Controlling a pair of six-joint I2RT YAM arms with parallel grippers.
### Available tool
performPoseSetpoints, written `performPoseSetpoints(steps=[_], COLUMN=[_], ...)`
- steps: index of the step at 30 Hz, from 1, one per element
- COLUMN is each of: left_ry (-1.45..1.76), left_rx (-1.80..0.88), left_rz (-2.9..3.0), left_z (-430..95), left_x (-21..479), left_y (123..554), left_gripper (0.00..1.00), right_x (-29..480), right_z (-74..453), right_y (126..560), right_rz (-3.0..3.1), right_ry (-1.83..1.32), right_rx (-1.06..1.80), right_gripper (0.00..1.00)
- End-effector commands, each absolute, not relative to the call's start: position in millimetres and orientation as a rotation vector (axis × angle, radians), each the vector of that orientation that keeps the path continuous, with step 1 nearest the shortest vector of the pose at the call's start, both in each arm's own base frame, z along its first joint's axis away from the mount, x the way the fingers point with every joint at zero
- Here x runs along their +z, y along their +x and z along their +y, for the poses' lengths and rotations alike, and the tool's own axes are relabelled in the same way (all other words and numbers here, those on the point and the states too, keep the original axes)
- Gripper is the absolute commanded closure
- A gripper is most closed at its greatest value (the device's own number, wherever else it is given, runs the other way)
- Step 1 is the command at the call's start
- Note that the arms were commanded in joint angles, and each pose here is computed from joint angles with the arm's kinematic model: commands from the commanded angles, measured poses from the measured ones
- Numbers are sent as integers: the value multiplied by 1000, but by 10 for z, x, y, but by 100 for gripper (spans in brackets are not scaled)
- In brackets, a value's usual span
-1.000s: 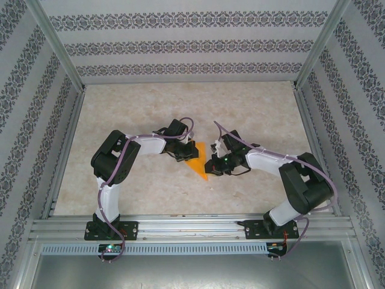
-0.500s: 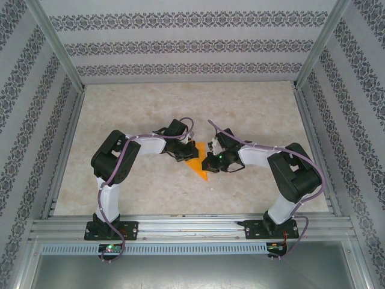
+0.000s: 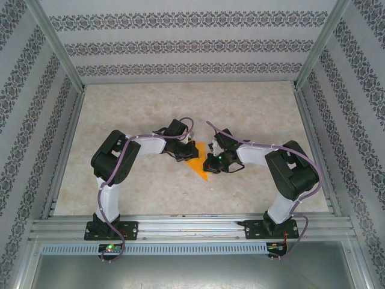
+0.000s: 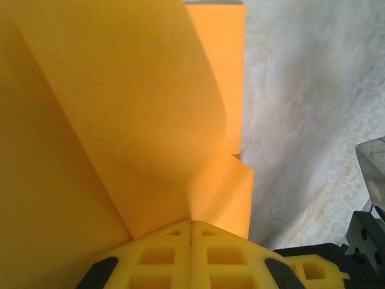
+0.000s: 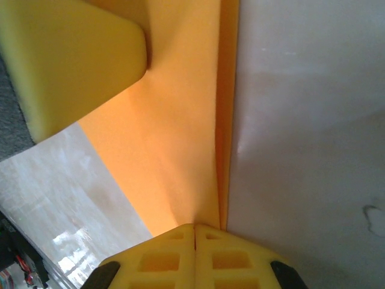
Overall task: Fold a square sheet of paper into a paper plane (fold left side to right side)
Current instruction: Fourth fold the wing at the center of the table.
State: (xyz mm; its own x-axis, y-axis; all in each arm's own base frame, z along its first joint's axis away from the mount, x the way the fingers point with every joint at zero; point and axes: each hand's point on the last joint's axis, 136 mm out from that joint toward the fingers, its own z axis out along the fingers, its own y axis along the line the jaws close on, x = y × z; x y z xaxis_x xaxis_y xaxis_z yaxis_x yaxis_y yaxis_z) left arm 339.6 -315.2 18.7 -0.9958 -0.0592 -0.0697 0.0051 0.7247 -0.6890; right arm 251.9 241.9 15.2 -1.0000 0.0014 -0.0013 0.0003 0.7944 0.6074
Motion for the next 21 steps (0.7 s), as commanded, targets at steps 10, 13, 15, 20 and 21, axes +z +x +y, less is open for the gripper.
performPoseSetpoints(steps=[10,13,15,20,21], left_ry=[-86,-62,-50,-45,-45], left_rx=[-1080,-1148,-1183,-1215,-1223], left_rz=[2804,2731,2691,2615,2609], left_z=[-3030,-3107,-3130,-3080,-3069], left_x=[276,486,595,767,774], left_y=[3472,3532,3545,3479,3443], left_gripper=[94,91,90,93,94], right_x=[-201,-278,-325,-401,-413], right_z=[2067,1994,1960,1895,1883], right_y=[2345,2308,2290,2249,2243], right_rz=[3126,3148,3158,3170,3172], right_ry=[25,39,52,61,61], right_rx=[660,588,550,477,465], right_gripper=[100,100,100,100,100])
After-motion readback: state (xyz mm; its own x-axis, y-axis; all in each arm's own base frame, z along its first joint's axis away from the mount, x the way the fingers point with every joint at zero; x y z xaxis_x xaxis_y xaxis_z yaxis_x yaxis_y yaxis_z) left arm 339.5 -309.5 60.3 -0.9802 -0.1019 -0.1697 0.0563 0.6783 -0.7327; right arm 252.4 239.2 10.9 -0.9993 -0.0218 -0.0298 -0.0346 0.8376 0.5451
